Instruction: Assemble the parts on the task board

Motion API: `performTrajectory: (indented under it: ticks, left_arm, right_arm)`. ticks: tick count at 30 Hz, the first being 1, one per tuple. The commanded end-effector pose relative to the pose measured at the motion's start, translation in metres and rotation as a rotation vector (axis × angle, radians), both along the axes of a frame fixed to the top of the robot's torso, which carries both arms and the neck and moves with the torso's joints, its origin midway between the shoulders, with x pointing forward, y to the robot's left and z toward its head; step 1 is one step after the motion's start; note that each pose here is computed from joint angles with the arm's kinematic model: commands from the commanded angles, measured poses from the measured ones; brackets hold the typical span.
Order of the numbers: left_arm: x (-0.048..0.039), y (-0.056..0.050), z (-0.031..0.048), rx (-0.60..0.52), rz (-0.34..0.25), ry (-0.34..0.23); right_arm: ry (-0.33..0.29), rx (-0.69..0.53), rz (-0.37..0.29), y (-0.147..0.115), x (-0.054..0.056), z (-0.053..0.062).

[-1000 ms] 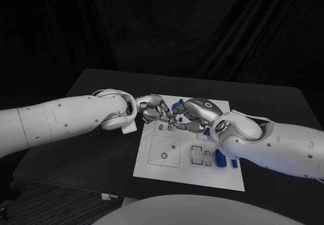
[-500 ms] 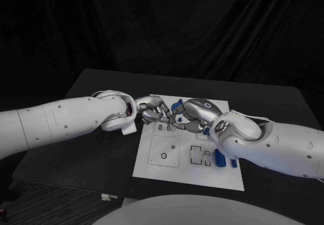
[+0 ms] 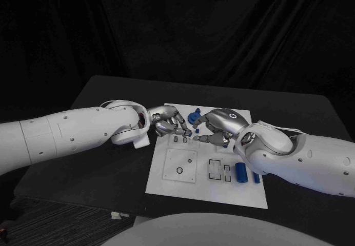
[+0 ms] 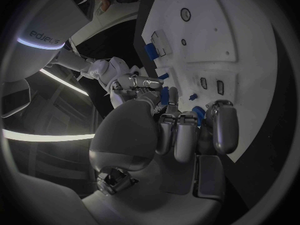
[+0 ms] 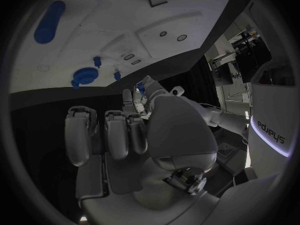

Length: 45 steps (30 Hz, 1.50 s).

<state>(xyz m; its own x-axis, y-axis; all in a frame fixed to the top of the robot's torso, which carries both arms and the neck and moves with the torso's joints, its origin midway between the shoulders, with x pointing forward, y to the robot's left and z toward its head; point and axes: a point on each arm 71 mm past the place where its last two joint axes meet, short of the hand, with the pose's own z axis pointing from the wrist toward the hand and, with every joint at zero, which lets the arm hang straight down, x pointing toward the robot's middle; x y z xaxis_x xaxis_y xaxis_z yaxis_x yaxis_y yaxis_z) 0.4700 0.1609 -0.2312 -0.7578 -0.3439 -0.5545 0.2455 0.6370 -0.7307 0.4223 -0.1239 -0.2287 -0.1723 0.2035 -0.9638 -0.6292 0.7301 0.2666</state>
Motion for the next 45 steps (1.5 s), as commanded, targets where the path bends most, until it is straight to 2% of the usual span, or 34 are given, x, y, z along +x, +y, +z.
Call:
performTrajectory:
  ticks: [1, 8, 13, 19, 24, 29, 33, 37, 45]
  left_arm:
    - [0.0007, 0.002, -0.0018, 0.017, 0.036, 0.007]
    - [0.0018, 0.008, -0.0049, 0.045, 0.083, 0.01]
    - [0.0026, 0.012, -0.0062, 0.079, 0.156, 0.004]
    - [0.001, 0.017, -0.0075, 0.187, 0.252, -0.01]
    - [0.0005, 0.018, -0.0048, 0.279, 0.3, 0.012]
    - [0.0025, 0.013, 0.0039, 0.339, 0.326, 0.019]
    - [0.003, 0.006, 0.0069, 0.353, 0.331, 0.018]
    - [0.003, 0.0, 0.0068, 0.391, 0.329, 0.027]
    - [0.0041, -0.005, 0.0036, 0.434, 0.34, 0.039]
  right_arm:
    - [0.006, -0.019, -0.034, -0.008, 0.0, -0.002]
    - [0.009, -0.024, -0.071, -0.026, -0.002, -0.003]
    - [0.007, -0.016, -0.092, -0.038, -0.006, -0.002]
    - [-0.015, -0.02, -0.115, -0.054, -0.015, 0.004]
    - [-0.039, -0.022, -0.135, -0.067, -0.021, 0.013]
    - [-0.061, -0.036, -0.158, -0.078, -0.027, 0.022]
    - [-0.063, -0.033, -0.168, -0.082, -0.033, 0.026]
    - [-0.09, -0.021, -0.169, -0.084, -0.038, 0.034]
    - [-0.123, 0.0, -0.172, -0.087, -0.041, 0.044]
